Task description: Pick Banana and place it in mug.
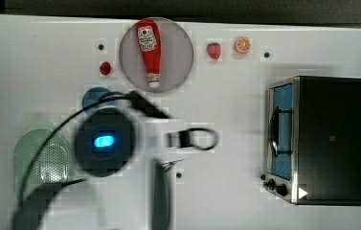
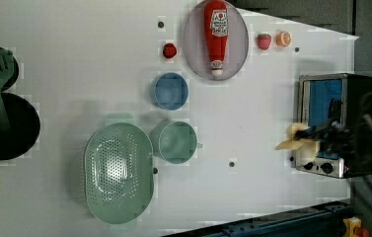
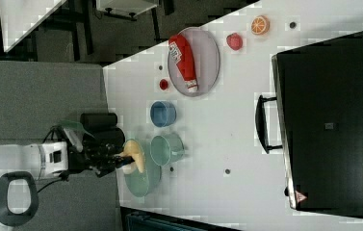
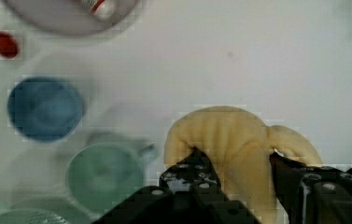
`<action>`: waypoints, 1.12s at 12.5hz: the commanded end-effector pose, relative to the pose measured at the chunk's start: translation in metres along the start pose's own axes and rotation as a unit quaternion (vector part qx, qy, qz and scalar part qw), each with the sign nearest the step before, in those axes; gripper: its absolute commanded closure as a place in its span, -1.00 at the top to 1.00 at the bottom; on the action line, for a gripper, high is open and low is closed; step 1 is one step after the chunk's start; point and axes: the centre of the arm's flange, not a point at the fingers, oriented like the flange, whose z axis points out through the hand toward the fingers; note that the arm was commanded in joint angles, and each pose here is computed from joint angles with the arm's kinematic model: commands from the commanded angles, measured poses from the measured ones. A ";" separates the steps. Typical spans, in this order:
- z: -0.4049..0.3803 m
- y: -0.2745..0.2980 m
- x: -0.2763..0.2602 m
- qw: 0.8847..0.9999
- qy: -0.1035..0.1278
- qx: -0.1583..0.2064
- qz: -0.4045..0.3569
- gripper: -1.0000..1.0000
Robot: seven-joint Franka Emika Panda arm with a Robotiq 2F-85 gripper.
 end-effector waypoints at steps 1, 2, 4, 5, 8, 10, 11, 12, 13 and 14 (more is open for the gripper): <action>0.029 -0.057 -0.062 0.999 -0.028 0.001 0.023 -0.26; 0.038 -0.071 -0.070 0.999 -0.030 0.007 0.027 -0.26; 0.061 -0.098 -0.080 0.998 -0.026 0.025 0.045 -0.26; 0.074 -0.110 -0.086 0.998 -0.030 0.029 0.053 -0.26; 0.118 -0.135 -0.096 0.994 -0.051 0.029 0.087 -0.26; 0.149 -0.145 -0.096 0.993 -0.060 0.036 0.099 -0.26; 0.163 -0.147 -0.095 0.993 -0.058 0.043 0.096 -0.26; 0.177 -0.148 -0.093 0.993 -0.051 0.049 0.092 -0.26; 0.190 -0.146 -0.091 0.994 -0.043 0.050 0.085 -0.26; 0.202 -0.143 -0.089 0.995 -0.036 0.047 0.078 -0.26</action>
